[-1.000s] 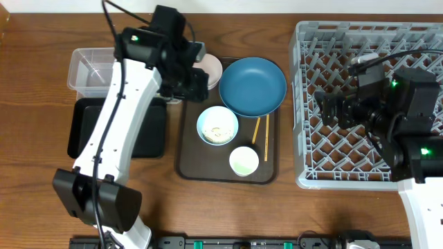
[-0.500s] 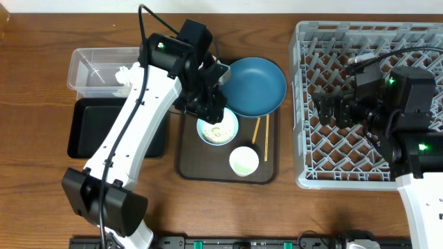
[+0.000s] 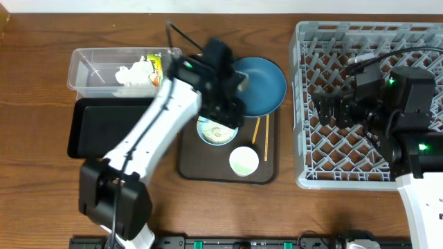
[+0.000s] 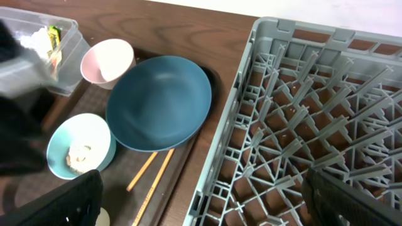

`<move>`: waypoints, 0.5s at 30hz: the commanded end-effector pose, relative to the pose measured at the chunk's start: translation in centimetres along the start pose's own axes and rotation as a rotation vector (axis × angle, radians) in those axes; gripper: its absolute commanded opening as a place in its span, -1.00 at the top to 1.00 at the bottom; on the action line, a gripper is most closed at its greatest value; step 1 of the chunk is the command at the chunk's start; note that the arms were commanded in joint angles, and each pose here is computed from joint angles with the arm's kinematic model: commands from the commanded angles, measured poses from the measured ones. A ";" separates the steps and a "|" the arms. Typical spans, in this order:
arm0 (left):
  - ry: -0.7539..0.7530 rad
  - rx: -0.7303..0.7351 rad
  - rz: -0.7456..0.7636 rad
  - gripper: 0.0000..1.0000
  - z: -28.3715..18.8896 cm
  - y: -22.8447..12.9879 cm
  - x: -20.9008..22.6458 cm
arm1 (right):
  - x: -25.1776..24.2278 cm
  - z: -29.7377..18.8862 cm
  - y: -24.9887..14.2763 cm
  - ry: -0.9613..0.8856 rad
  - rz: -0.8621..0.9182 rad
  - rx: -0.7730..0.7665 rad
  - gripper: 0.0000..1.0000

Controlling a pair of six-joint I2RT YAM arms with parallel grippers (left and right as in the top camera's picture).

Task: Sort waste into correct bins and load items into the dishwasher rack
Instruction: 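Move the left gripper to the light-blue rice bowl and grasp its rim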

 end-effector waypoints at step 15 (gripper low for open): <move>0.313 0.005 -0.147 -0.21 9.6 -0.8 0.6 | 0.3 -0.4 0.6 0.028 0.045 -0.019 -0.99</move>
Point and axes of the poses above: each gripper's point midway between its finger pads, its own z axis out along the fingers, its own x axis along the line the jaws close on, y = z × x, the point moved 8 cm from there along -z, back along the fingers
